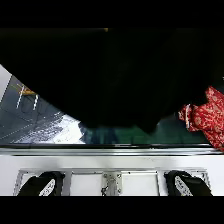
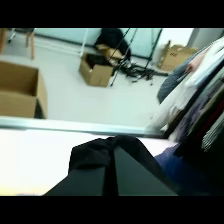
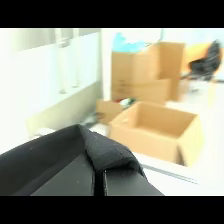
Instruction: Fold the clothes and pants, and hang the long-sleeved shirts on hangers.
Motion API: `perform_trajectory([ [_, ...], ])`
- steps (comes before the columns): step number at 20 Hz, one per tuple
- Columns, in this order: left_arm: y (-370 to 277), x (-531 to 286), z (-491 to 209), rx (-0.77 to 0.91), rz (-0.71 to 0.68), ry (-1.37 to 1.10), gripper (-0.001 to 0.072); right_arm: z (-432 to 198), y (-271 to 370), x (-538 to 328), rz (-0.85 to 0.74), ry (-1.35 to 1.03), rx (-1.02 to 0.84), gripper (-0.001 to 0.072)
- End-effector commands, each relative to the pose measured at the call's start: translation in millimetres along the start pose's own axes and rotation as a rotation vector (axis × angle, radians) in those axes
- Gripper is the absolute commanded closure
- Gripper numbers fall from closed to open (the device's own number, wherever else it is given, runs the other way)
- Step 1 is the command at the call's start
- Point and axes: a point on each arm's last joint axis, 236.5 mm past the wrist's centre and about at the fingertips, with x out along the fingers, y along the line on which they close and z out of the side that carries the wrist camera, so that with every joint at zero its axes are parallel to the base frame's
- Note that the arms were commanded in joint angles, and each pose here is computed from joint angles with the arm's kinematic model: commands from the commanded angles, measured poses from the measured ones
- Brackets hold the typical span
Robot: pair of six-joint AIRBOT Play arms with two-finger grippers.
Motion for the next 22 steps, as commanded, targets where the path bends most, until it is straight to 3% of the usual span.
perform_trajectory([
  [1, 40, 27, -54, -0.03, 0.104, 0.13, 0.0688, 3, -8, -8, -0.061, 0.006, -0.027, 0.0696],
  [5, 106, 58, -135, -0.093, 0.246, 0.347, 0.0688, -58, 39, 24, 0.161, 0.195, 0.058, 0.0697],
  [10, 204, 23, -217, -0.232, 0.494, 0.557, 0.0688, -182, 181, 68, 0.587, 0.501, 0.163, 0.0696],
  [13, 229, -8, -249, -0.285, 0.575, 0.604, 0.0689, -251, 248, 86, 0.714, 0.638, 0.153, 0.0677],
  [14, 230, -16, -258, -0.277, 0.579, 0.62, 0.0688, -268, 255, 92, 0.715, 0.667, 0.147, 0.0527],
  [15, 229, -21, -266, -0.265, 0.577, 0.633, 0.0683, -284, 254, 98, 0.706, 0.696, 0.141, 0.0187],
  [16, 227, -25, -271, -0.258, 0.572, 0.635, 0.0452, -293, 245, 104, 0.678, 0.709, 0.122, 0.0041],
  [17, 224, -27, -274, -0.262, 0.567, 0.629, 0.0131, -298, 229, 109, 0.637, 0.717, 0.087, 0.0042],
  [18, 222, -31, -274, -0.259, 0.567, 0.626, 0.0068, -298, 205, 113, 0.575, 0.718, 0.051, 0.0044],
  [22, 198, -33, -277, -0.248, 0.509, 0.652, 0.0068, -290, 68, 98, 0.207, 0.808, -0.003, 0.0059],
])
